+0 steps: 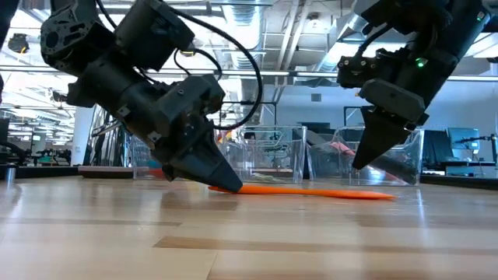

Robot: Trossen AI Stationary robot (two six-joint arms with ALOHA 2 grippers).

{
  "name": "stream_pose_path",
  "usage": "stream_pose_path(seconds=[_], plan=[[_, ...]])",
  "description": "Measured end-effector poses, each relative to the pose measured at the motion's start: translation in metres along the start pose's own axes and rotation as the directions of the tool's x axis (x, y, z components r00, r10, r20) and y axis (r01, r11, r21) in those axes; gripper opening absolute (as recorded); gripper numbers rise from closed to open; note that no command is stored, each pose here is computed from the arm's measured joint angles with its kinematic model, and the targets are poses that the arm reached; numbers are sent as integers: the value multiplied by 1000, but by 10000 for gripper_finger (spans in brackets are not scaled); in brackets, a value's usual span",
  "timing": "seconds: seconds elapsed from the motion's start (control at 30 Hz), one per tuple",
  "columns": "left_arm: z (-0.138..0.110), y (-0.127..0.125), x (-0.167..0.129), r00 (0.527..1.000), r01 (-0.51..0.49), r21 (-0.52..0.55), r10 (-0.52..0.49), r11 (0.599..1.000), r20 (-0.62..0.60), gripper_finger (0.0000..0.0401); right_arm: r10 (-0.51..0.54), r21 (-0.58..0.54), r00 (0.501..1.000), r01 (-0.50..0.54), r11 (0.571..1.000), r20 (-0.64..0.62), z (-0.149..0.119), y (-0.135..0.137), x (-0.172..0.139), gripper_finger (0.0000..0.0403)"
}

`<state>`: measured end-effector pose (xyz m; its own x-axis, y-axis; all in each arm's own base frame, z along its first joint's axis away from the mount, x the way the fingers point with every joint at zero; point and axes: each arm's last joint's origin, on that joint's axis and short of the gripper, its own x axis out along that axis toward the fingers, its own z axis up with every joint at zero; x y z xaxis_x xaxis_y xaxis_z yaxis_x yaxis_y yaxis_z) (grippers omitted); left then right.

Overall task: Pick & Place Kitchen Items
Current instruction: Put the orange spatula into the right transparent bin

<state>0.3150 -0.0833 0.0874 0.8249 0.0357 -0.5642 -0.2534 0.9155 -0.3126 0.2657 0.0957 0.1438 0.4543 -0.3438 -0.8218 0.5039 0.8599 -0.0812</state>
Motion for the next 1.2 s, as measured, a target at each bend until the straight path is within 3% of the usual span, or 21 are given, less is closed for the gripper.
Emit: stream_pose_path(seconds=[0.33, 0.67, 1.2], plan=[[6, 13, 3, 998, -57, -33, 57, 998, 3, 2, 53, 4, 998, -53, 999, -18, 0, 4, 2, 0], [6, 11, 3, 998, -59, -28, 59, 998, -3, 2, 55, -37, 996, -58, 998, -74, -6, 18, 42, 0], [21, 38, 9, 989, -144, -48, 145, 988, 15, 2, 293, 0, 951, -294, 956, -101, 0, 39, 25, 0]])
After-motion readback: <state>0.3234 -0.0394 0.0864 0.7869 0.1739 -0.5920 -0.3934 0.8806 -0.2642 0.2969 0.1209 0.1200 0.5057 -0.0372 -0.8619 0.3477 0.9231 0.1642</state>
